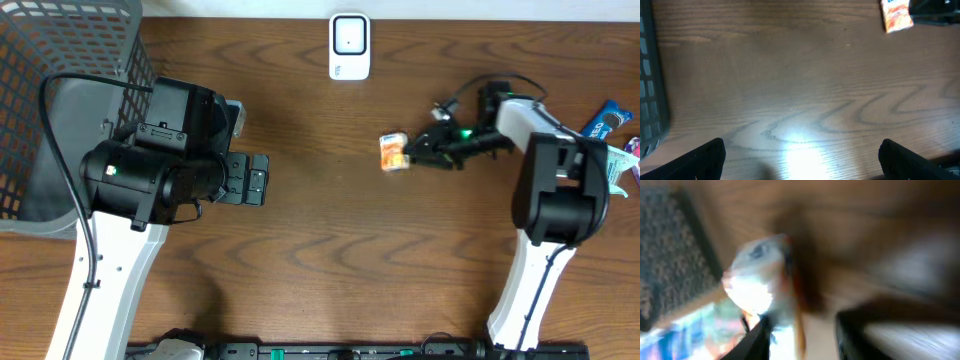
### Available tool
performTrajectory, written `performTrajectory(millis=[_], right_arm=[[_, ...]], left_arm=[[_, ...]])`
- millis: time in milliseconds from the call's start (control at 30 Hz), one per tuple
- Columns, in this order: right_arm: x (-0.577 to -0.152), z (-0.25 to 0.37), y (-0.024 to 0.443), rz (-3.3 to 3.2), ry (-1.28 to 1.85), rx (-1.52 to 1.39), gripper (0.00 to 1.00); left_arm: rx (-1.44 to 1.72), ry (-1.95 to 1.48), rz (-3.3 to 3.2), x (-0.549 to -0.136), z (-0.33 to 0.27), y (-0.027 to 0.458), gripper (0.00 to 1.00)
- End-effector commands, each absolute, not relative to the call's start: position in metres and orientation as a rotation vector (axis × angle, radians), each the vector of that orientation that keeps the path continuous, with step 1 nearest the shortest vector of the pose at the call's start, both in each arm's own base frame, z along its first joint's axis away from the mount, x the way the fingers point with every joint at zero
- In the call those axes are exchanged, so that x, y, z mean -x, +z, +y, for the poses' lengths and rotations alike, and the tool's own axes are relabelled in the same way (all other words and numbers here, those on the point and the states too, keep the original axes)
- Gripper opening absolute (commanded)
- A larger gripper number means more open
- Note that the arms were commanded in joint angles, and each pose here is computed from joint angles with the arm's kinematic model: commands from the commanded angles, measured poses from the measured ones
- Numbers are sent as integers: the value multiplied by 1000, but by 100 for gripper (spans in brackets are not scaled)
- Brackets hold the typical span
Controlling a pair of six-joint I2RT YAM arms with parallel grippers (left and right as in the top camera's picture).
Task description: Scan the item barcode
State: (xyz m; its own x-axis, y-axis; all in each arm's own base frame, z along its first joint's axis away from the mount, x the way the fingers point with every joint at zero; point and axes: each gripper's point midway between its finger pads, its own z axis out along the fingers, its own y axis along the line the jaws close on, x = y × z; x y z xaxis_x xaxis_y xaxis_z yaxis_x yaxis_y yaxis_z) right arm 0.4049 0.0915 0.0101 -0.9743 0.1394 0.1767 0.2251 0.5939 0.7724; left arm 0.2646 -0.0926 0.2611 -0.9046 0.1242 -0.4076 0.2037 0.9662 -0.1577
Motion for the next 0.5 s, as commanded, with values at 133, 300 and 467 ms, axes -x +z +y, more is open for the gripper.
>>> performTrajectory(millis=[133, 300, 467], right_arm=[[-415, 32, 34, -2991, -864, 330, 57], [-419, 55, 56, -3034, -917, 222, 78], [-413, 90, 48, -3016, -967, 89, 77]], left_arm=[[-223, -258, 2708, -266, -89, 263, 98], [-223, -258, 2708, -266, -89, 263, 98], [-223, -258, 2708, -266, -89, 263, 98]])
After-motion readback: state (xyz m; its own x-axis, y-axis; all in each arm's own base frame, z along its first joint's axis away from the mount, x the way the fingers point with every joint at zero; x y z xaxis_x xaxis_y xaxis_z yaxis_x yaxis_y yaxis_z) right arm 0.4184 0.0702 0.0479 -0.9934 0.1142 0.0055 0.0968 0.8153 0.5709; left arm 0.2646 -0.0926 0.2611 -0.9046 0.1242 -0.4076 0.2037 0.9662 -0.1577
